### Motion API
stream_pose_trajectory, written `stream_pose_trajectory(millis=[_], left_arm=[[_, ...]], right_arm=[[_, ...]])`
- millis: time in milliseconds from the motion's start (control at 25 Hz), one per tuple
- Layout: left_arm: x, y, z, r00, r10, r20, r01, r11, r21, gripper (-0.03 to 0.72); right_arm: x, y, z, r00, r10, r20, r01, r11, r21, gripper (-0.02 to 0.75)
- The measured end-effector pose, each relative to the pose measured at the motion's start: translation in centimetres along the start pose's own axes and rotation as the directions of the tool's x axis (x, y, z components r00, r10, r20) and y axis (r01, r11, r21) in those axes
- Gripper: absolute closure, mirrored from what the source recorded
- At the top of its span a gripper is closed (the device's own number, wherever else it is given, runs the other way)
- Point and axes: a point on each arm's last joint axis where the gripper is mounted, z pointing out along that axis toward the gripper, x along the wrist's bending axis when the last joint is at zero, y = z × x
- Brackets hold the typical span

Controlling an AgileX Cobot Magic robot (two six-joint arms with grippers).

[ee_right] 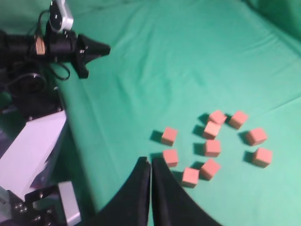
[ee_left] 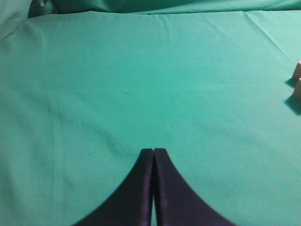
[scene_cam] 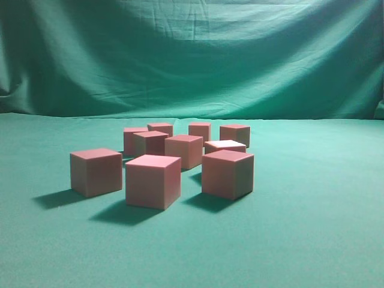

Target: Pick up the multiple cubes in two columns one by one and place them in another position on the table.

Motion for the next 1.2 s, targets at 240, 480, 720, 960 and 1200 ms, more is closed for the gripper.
stream_pose_trajectory(millis=[240, 480, 720, 960, 1200], left_arm=[[0.0, 0.0, 0.0, 1.000, 0.000, 0.000, 0.000, 1.000, 0.000, 0.688], [0.0, 0.0, 0.0, 1.000, 0.000, 0.000, 0.000, 1.000, 0.000, 0.688], [0.0, 0.0, 0.0, 1.000, 0.000, 0.000, 0.000, 1.000, 0.000, 0.688], [0.0, 0.0, 0.0, 1.000, 0.000, 0.000, 0.000, 1.000, 0.000, 0.688], [0.0, 0.0, 0.0, 1.000, 0.000, 0.000, 0.000, 1.000, 0.000, 0.688]], right_arm=[[-0.8, -2.5, -5.0, 0.995, 0.017, 0.099, -0.002, 0.990, -0.140, 0.738], [-1.1, -4.9, -4.3, 0.953, 0.052, 0.297, -0.001, 0.985, -0.170, 0.738], [-1.6, -7.9, 0.1, 0.887, 0.168, 0.429, -0.022, 0.946, -0.324, 0.738], [-2.3, -12.1, 4.1, 0.813, 0.328, 0.482, -0.105, 0.895, -0.433, 0.738], [-2.2, -16.5, 5.8, 0.705, 0.407, 0.580, -0.152, 0.887, -0.437, 0.738]])
